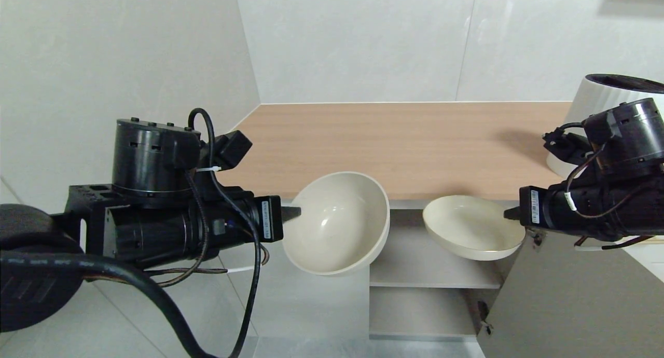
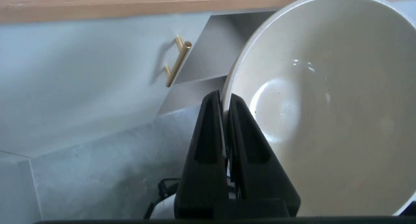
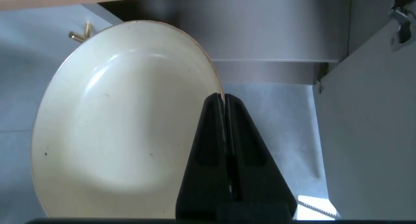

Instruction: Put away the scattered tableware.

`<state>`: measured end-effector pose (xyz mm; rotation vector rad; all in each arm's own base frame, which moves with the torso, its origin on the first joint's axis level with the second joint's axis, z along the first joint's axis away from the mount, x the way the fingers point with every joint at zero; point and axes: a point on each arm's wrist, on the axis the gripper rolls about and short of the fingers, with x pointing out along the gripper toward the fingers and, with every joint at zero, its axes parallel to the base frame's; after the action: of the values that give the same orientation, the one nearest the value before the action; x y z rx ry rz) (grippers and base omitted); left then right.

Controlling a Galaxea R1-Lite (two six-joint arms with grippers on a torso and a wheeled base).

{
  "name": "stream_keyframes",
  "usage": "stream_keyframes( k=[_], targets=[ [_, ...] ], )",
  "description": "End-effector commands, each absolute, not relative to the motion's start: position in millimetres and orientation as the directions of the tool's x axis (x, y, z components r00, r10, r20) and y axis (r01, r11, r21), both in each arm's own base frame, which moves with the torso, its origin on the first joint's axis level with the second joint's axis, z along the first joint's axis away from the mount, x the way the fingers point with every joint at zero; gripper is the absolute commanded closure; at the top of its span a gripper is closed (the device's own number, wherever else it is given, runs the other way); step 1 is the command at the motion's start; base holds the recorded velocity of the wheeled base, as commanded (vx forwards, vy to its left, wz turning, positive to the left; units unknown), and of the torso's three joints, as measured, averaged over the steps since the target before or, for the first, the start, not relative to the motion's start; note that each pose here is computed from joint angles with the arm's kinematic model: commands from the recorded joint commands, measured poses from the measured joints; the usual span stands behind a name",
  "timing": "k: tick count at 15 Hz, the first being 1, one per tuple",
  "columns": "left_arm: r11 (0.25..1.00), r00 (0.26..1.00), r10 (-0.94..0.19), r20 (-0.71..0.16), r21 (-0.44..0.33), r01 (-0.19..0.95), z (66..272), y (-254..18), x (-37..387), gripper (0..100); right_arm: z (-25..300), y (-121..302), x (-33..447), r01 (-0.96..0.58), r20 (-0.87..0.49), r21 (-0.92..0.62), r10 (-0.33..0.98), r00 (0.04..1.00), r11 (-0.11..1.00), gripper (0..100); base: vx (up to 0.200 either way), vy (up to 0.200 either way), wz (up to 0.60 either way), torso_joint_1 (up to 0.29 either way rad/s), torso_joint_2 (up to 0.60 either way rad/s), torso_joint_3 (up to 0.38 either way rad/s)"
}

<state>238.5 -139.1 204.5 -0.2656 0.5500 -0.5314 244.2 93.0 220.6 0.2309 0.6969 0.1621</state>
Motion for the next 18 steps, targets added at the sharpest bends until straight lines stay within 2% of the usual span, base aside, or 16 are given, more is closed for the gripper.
stream_keyframes(
  k=[1, 18],
  targets=[
    [0.833, 0.722, -0.544, -0.427, -0.377, 0.404, 203.8, -139.4, 239.1, 100, 218.2, 94.1, 246.7, -0.068, -0.622, 0.261, 0.222, 0.751, 0.963, 100, 0.000, 0.000, 0.00, 0.000, 0.00, 0.000],
    [0.832, 0.726, -0.544, -0.421, -0.377, 0.406, 205.9, -138.6, 237.8, 100, 210.0, 96.0, 253.0, -0.058, -0.646, 0.251, 0.212, 0.733, 0.966, 100, 0.000, 0.000, 0.00, -0.152, 0.40, 0.238]
  ],
)
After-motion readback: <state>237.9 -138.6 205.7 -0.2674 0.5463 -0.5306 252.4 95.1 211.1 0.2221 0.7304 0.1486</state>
